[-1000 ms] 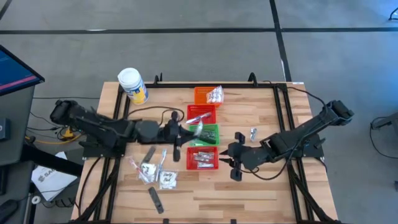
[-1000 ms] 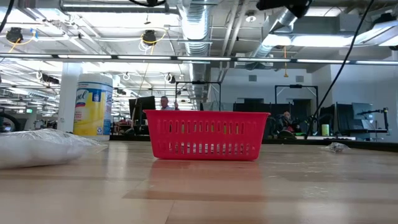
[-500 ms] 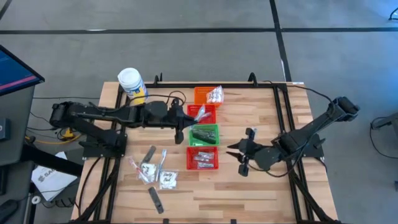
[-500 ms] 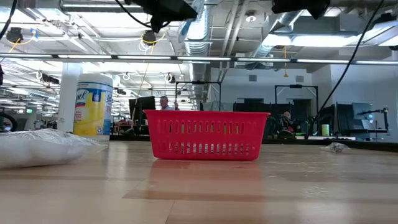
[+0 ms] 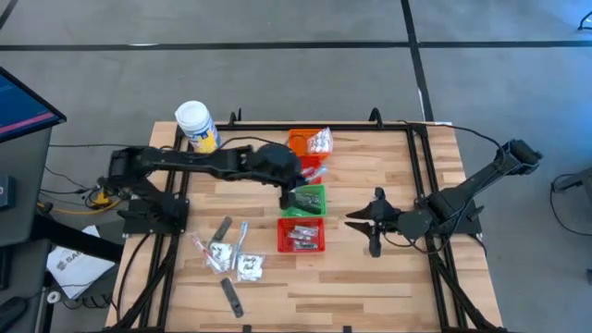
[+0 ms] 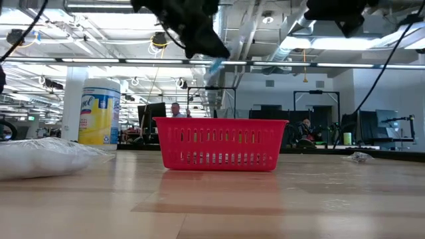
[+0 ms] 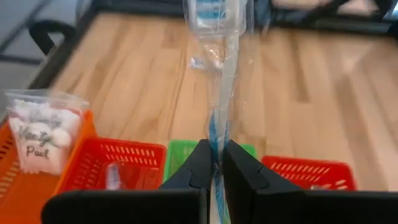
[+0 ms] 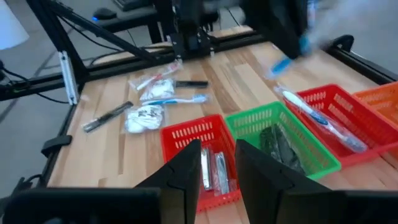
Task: Pick & Place Travel size toiletries
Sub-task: Put the blue toothbrush into the top red basket
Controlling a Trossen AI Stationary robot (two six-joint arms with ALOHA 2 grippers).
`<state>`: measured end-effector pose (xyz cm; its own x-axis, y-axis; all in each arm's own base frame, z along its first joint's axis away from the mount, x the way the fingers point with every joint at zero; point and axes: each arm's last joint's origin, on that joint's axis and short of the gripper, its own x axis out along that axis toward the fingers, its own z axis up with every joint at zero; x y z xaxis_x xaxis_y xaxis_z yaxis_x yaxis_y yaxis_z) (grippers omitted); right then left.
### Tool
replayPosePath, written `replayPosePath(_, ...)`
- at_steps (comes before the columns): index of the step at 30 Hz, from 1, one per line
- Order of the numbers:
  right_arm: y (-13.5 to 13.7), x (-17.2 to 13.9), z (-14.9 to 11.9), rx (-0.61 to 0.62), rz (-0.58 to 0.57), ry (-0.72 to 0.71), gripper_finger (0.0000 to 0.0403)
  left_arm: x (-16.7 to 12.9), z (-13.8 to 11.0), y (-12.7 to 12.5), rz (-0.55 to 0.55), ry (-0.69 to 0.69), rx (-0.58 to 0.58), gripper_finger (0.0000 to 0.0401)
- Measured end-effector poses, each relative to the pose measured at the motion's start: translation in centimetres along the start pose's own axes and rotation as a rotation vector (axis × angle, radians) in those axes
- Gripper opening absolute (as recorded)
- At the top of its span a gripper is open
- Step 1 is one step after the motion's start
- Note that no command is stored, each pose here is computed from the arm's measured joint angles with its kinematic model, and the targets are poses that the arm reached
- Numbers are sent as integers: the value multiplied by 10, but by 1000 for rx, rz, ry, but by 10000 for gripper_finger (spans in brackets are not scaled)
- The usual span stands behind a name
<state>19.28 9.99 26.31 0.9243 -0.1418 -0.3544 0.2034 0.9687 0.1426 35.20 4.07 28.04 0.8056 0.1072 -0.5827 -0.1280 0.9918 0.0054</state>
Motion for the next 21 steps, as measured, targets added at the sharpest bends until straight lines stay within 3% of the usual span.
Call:
replayPosePath(6, -2, -9, -5, -4, 37, -77, 92, 25, 13, 9, 13, 165, 35, 10)
replayPosePath(15, -16, -28, -13, 18, 156, -322, 92, 19, 25, 27, 45, 208, 12, 10)
replayPosePath(21, -25, -33, -22, 10, 210, -372, 92, 15, 23, 40, 70, 269, -11, 10)
